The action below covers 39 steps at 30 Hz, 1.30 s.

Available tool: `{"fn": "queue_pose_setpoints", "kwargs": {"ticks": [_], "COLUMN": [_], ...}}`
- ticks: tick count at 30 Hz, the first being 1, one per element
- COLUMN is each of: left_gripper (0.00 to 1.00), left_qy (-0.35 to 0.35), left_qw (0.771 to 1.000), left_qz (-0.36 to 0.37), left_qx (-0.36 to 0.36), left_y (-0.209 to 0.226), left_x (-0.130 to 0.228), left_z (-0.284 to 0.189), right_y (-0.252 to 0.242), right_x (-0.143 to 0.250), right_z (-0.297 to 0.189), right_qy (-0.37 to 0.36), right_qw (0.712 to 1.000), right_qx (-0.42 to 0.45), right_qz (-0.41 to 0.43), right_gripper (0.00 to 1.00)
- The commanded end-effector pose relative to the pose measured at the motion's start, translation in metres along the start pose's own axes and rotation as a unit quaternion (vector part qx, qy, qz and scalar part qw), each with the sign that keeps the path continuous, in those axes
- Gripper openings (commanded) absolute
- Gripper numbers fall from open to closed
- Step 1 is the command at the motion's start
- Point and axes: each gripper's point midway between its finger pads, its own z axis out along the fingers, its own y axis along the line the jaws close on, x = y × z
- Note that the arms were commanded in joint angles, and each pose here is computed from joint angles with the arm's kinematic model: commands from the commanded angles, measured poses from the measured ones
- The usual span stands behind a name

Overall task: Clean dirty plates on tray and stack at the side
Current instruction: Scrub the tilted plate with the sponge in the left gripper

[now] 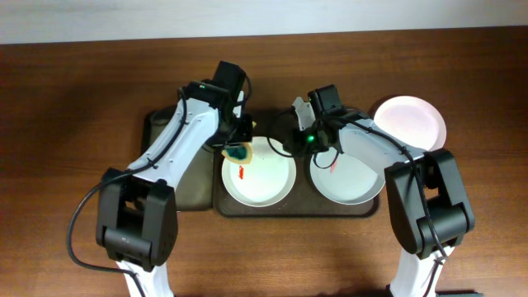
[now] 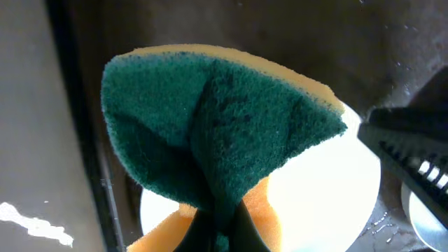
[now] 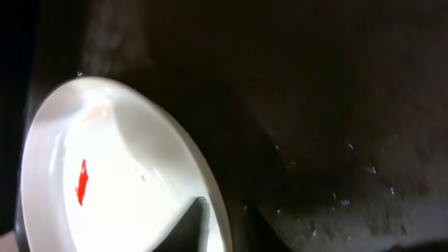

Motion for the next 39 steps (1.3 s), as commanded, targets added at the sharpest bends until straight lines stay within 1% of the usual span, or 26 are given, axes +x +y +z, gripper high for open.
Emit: {"fn": "queue_pose_setpoints", "kwargs": {"ticks": [1, 4, 5, 8, 10, 13, 14, 15, 17, 20, 23, 25, 26, 30, 34, 35, 39], "left_gripper": [0.00, 0.00, 0.00, 0.00, 0.00, 0.00, 0.00, 0.00, 0.00, 0.00, 0.00, 0.00, 0.00, 0.00, 0.00, 0.00, 0.00], "left_qy": [0.012, 0.014, 0.014, 0.014, 0.014, 0.011, 0.008, 0.002, -0.002, -0.004, 0.001, 0.011, 0.014, -0.015, -0.010, -0.009, 0.008], "left_qw": [1.000, 1.000, 1.000, 1.000, 1.000, 1.000, 1.000, 1.000, 1.000, 1.000, 1.000, 1.000, 1.000, 1.000, 1.000, 1.000, 1.000], "left_qz": [-0.002, -0.002, -0.002, -0.002, -0.002, -0.002, -0.001, -0.001, -0.001, -0.006, -0.013, -0.013, -0.014, -0.010, -0.009, -0.009, -0.009], "left_qx": [0.002, 0.001, 0.001, 0.001, 0.002, 0.002, 0.003, 0.003, 0.001, -0.004, -0.010, -0.013, -0.015, -0.004, -0.004, -0.004, -0.009], "left_y": [-0.003, -0.003, -0.003, -0.003, -0.003, -0.003, -0.004, -0.004, -0.004, -0.002, 0.000, 0.002, 0.003, -0.002, -0.003, -0.003, -0.002], "left_x": [0.006, 0.007, 0.007, 0.007, 0.007, 0.006, 0.004, 0.001, -0.001, -0.001, -0.001, 0.001, 0.001, -0.014, -0.012, -0.012, -0.007], "left_z": [0.003, 0.003, 0.003, 0.003, 0.003, 0.003, 0.003, 0.003, 0.003, 0.004, 0.010, 0.020, 0.025, 0.028, 0.032, 0.033, 0.048], "right_y": [-0.003, -0.005, -0.005, -0.006, -0.017, -0.029, -0.031, -0.031, -0.031, -0.031, -0.031, -0.031, -0.031, -0.031, -0.031, -0.031, -0.031], "right_x": [0.016, 0.023, 0.024, 0.016, 0.003, -0.002, -0.002, -0.002, -0.002, 0.001, 0.002, 0.003, 0.004, 0.003, 0.003, 0.003, 0.003], "right_z": [0.005, 0.004, 0.004, 0.004, 0.001, -0.005, -0.006, -0.006, -0.006, -0.006, -0.006, -0.006, -0.006, -0.006, -0.006, -0.006, -0.006], "right_qy": [0.028, 0.043, 0.043, 0.028, 0.002, -0.008, -0.008, -0.008, -0.007, -0.002, 0.000, 0.002, 0.002, 0.002, 0.002, 0.002, 0.002], "right_qw": [1.000, 0.999, 0.999, 1.000, 0.999, 0.998, 0.998, 0.998, 0.998, 0.998, 0.998, 0.998, 0.998, 0.998, 0.998, 0.998, 0.998], "right_qx": [0.008, 0.013, 0.013, 0.013, 0.026, 0.029, 0.030, 0.030, 0.030, 0.031, 0.031, 0.032, 0.032, 0.032, 0.032, 0.032, 0.032], "right_qz": [-0.002, 0.005, 0.006, 0.004, 0.037, 0.054, 0.055, 0.055, 0.055, 0.058, 0.059, 0.060, 0.060, 0.060, 0.060, 0.060, 0.060], "right_gripper": [0.26, 0.08, 0.05, 0.04, 0.04, 0.05, 0.06, 0.15, 0.24, 0.25, 0.23, 0.13, 0.10, 0.09, 0.08, 0.05, 0.05]}}
